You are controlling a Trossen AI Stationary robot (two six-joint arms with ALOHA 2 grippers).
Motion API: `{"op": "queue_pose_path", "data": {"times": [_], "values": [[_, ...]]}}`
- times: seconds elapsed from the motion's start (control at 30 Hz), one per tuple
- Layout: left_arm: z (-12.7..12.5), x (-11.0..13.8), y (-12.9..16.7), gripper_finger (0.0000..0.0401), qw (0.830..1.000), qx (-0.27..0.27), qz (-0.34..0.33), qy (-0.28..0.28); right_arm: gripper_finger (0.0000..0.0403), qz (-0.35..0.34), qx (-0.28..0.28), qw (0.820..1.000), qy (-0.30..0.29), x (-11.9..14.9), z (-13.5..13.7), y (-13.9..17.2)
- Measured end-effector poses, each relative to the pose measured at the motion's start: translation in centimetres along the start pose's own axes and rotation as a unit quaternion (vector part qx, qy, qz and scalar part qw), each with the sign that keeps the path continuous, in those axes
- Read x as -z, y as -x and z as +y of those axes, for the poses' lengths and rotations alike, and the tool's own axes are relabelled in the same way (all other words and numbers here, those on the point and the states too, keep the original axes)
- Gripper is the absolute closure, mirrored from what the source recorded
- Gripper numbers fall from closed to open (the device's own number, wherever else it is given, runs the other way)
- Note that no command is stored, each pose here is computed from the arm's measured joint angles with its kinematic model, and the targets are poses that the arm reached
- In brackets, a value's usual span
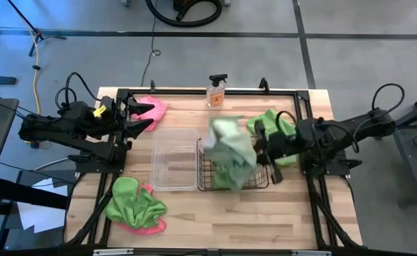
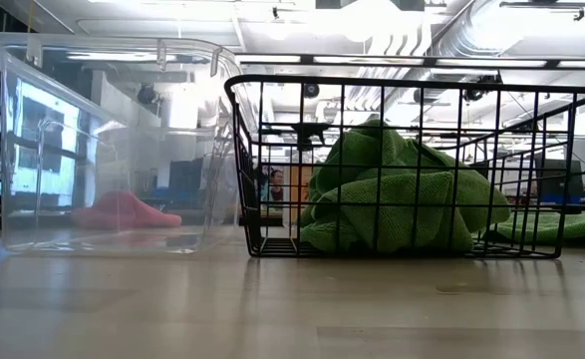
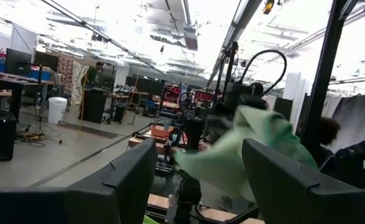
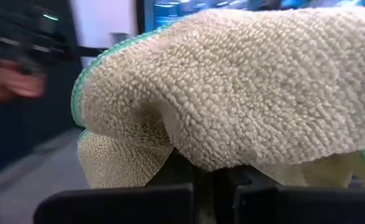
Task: Sort microfiber towel by color & place in baskets
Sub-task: Put the green towel into the wire basket
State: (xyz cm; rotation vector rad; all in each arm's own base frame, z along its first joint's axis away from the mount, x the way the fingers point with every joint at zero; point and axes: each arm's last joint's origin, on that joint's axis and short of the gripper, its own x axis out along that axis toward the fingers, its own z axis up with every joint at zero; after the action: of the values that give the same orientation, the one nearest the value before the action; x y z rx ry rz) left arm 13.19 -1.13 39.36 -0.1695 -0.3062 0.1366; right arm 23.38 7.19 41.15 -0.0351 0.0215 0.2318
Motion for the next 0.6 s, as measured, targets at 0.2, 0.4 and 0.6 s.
{"op": "queue_pose_path", "data": {"times": [0.2, 0.4, 0.6], "values": [[-0.1, 0.4, -0.5, 0.0176, 1.0, -0.004, 0.01, -0.004, 0.04, 0.009, 0.093, 0.994, 0.062, 0.1, -1.3, -0.3], [-0.1, 0.6, -0.7, 0.0176, 1.0, -0.004, 0.013, -0.005, 0.04, 0.043, 0.099, 0.992, 0.066, 1.0, -1.6, -1.0], [-0.1, 0.6, -0.7, 0.0176, 1.0, -0.005, 0.011, -0.004, 0.04, 0.046, 0.103, 0.992, 0.054, 1.0, -1.7, -0.7]]}}
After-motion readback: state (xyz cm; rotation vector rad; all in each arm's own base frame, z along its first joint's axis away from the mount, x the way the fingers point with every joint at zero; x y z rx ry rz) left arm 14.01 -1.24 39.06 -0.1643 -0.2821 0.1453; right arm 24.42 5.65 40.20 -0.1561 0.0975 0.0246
